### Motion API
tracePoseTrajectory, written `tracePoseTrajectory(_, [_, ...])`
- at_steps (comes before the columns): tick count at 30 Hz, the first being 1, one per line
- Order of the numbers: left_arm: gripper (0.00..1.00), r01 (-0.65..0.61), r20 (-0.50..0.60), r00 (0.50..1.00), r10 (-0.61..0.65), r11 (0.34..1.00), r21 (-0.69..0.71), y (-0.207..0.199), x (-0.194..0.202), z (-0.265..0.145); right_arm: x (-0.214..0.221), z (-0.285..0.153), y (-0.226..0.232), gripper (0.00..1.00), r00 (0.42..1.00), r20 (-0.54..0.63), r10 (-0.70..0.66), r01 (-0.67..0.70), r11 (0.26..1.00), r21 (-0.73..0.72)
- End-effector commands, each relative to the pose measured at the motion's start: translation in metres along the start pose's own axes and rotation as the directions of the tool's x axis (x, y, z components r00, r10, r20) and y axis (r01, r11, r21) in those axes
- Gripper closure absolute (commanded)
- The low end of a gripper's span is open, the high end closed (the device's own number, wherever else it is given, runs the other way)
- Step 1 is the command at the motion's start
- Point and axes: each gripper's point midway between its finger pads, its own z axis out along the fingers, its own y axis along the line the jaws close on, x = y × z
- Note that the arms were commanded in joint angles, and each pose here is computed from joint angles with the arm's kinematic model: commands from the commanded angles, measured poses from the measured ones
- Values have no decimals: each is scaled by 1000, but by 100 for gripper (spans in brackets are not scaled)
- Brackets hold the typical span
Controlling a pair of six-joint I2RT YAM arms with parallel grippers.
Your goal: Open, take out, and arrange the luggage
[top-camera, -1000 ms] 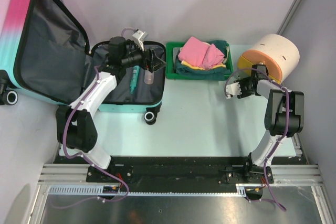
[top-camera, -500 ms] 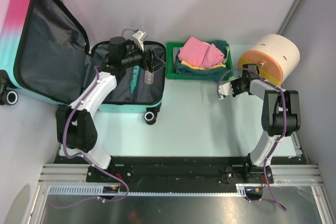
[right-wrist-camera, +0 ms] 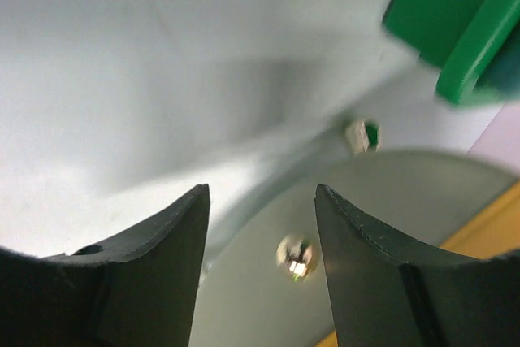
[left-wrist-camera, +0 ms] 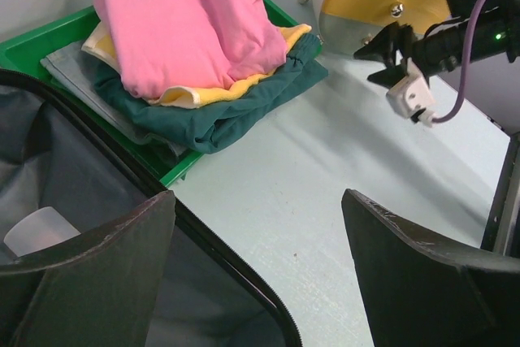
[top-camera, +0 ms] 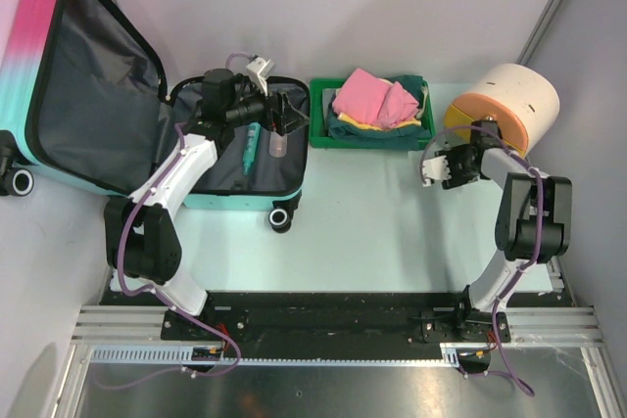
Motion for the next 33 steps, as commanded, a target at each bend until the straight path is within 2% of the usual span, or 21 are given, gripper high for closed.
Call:
tracePoseTrajectory(1, [12,-54,25,998,54,998,14,-5,-10,-6,15,-26,-4,41,971,0,-241,241,971,10])
tracePoseTrajectory(10, [12,-55,28,998,55,998,9,-5,-12,-6,35,-19,-11,43,941,-56,-334,335,942,16])
tracePoseTrajectory(16, [12,-54,25,998,54,999,6,-5,-10,-8,33,-24,-28,43,918,-68,-390,395,915,77])
tracePoseTrajectory(26, [12,-47,20,999,47,999,7,-4,-9,-6,52,-22,-25,43,889,-125,-441,448,893,34])
tracePoseTrajectory(28, [12,-48,18,999,47,999,7,-4,-9,-6,55,-20,-26,46,882,-139,-450,458,889,28])
tracePoseTrajectory(31, [12,-47,20,999,47,999,7,-3,-10,-5,55,-16,-28,58,876,-143,-461,470,882,31])
tracePoseTrajectory(33, [12,-46,19,999,45,999,9,-3,-10,-4,49,-13,-31,70,878,-128,-462,471,881,45])
